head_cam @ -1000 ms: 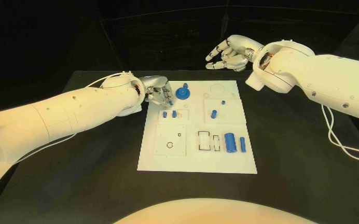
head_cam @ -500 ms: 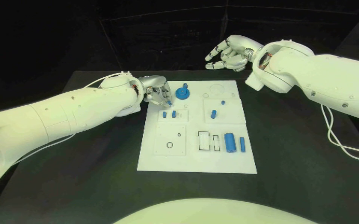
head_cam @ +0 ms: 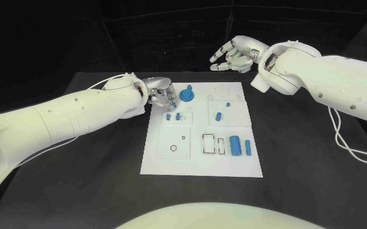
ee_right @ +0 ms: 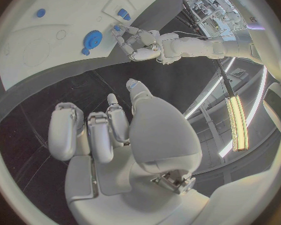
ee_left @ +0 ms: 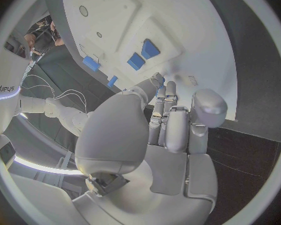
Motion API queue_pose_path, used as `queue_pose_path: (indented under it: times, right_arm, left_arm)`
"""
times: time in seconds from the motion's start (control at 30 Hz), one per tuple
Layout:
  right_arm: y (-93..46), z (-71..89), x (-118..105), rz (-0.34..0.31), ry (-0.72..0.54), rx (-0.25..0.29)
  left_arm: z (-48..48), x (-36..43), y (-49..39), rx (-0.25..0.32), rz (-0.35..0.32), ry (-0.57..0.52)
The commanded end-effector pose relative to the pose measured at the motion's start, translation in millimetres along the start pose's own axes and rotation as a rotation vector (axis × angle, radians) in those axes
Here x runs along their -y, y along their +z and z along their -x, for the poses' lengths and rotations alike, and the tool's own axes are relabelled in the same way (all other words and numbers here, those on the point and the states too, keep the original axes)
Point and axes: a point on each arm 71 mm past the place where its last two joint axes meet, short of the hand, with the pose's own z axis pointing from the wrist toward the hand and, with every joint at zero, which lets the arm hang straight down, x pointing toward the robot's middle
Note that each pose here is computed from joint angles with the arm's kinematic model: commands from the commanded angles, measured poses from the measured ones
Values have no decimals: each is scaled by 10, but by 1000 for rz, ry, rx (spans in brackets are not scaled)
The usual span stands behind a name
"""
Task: Assemble the parts on the task board
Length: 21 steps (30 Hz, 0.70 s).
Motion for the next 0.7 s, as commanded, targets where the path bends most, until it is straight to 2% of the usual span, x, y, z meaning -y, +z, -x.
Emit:
queue_pose_path:
  times: [0.03,0.47,0.7]
  right_arm:
    - [2,4,-12,8,-1,-5]
    - [6,0,-16,9,-1,-7]
    - [6,0,-15,8,-1,-7]
  left_arm:
    - [-1,5,4,-7,0,-2]
    - [-19,60,38,-18,-12,-2]
    - [-23,63,42,-22,-11,-2]
